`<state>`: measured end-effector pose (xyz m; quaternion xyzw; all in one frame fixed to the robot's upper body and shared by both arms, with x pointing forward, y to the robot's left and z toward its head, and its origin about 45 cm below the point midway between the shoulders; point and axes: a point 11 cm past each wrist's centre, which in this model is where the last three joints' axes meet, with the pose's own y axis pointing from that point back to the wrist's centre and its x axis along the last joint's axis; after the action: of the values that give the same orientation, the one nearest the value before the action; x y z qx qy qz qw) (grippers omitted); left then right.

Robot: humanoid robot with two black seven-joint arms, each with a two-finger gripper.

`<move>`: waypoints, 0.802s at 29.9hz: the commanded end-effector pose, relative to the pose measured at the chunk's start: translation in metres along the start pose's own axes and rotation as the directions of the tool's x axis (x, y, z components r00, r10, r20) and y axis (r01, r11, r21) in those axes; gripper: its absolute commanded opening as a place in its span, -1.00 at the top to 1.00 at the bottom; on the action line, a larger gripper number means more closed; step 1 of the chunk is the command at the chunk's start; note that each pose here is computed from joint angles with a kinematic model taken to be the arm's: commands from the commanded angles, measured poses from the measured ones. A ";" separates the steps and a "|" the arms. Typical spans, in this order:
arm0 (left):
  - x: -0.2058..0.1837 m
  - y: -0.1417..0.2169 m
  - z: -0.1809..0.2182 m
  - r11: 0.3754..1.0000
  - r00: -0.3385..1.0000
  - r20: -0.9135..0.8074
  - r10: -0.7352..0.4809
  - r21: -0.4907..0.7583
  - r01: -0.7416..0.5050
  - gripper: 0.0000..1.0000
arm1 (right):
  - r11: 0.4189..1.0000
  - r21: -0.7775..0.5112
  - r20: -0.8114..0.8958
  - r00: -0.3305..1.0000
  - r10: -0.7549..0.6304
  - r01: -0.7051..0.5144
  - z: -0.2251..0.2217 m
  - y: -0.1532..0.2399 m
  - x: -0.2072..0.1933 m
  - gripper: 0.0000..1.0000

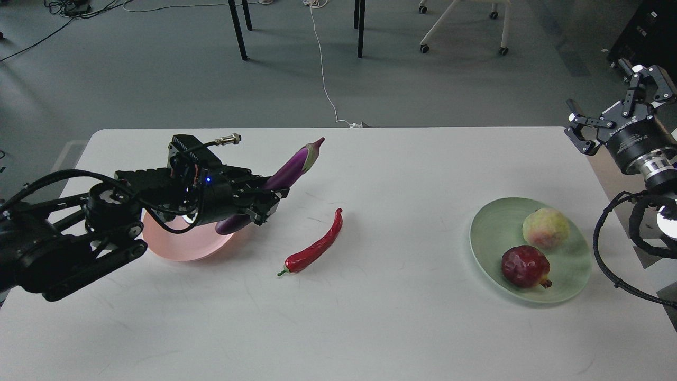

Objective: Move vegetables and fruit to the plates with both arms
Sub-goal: 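Grasp the eggplant with the left gripper and lay it on the pink plate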

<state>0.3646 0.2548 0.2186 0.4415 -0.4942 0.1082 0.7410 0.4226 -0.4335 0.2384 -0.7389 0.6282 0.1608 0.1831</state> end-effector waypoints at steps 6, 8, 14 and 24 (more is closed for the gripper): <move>-0.059 0.058 -0.090 0.957 0.982 -0.161 -0.098 0.256 0.138 0.78 | 1.000 -0.009 0.019 1.000 -0.013 0.013 0.010 -0.003 -0.007 -0.99; -0.074 0.060 -0.095 0.948 0.976 -0.185 -0.117 0.273 0.165 0.76 | 1.000 -0.010 0.022 1.000 -0.016 0.016 0.012 -0.004 -0.008 -0.99; -0.084 0.045 -0.089 0.950 0.971 -0.203 -0.127 0.255 0.178 0.12 | 1.000 -0.007 0.020 1.000 -0.017 0.017 0.009 -0.004 -0.008 -0.99; -0.081 0.040 -0.088 0.952 0.975 -0.183 -0.129 0.252 0.173 -0.25 | 1.000 -0.004 0.011 1.000 -0.006 0.006 0.006 -0.001 -0.003 -0.99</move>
<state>0.3559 0.3679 0.1619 0.5625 -0.3725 0.1551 0.7216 0.4245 -0.4265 0.2362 -0.7416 0.6232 0.1650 0.1855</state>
